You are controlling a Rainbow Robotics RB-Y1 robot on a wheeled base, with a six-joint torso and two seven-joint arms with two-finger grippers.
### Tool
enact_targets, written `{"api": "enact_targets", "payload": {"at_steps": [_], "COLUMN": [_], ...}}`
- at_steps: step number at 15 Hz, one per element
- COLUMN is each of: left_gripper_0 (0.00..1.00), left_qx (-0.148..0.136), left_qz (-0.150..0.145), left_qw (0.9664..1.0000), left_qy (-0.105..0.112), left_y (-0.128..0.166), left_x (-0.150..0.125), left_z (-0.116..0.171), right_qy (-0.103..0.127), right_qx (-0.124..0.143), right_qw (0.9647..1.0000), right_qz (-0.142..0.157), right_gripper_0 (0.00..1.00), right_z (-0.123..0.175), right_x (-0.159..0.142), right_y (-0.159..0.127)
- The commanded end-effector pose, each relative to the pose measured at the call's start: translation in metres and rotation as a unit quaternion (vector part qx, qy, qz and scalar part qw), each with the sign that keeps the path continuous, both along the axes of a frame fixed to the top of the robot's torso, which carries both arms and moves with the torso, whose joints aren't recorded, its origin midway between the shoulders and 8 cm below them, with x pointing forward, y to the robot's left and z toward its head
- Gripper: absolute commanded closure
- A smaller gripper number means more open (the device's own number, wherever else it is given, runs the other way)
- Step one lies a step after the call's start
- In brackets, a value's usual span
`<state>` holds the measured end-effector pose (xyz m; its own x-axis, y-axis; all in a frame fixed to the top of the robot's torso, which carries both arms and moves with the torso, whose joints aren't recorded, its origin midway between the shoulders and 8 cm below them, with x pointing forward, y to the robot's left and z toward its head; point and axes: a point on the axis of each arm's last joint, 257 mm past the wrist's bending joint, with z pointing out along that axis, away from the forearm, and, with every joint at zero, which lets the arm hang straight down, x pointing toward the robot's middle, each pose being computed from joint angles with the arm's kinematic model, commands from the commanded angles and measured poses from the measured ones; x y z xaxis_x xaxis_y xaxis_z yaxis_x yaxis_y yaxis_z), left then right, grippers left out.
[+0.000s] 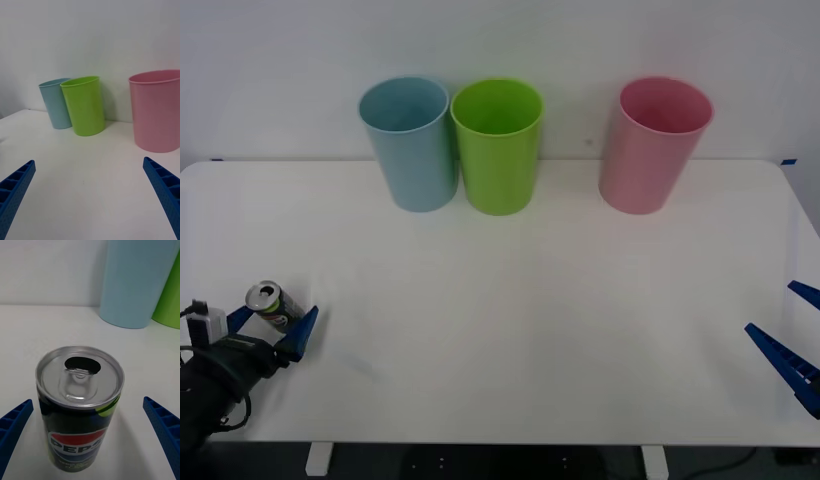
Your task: Grasp the object on the table and drop it into the matching bin: aluminum can to the light blue bin, PET bottle to the pink bin.
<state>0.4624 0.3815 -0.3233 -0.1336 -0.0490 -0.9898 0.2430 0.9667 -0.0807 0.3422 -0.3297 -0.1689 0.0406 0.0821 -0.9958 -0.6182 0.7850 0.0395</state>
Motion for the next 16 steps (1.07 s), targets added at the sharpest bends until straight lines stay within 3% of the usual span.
{"api": "enact_targets", "payload": {"at_steps": [1,10,11,12,16], "left_gripper_0": [0.0,0.0,0.67,1.0,1.0], "left_qx": [0.0,-0.001,-0.001,-0.001,0.001], "left_qz": [-0.003,0.0,0.001,0.002,0.003], "left_qw": [1.0,1.0,1.0,1.0,1.0], "left_qy": [-0.003,-0.004,-0.003,-0.005,-0.006], "left_y": [-0.0047,-0.0056,-0.0052,-0.0048,-0.0038], "left_x": [0.0108,0.0139,0.0133,0.0135,0.0117], "left_z": [0.0012,0.0019,0.0015,0.0025,0.0012], "right_qy": [0.0,0.0,0.0,0.0,0.0], "right_qx": [0.0,0.0,0.0,0.0,0.0], "right_qw": [1.0,1.0,1.0,1.0,1.0], "right_qz": [0.0,0.0,0.0,0.0,0.0], "right_gripper_0": [0.0,0.0,0.0,0.0,0.0], "right_z": [0.0,0.0,0.0,0.0,0.0], "right_x": [0.0,0.0,0.0,0.0,0.0], "right_y": [0.0,0.0,0.0,0.0,0.0]}}
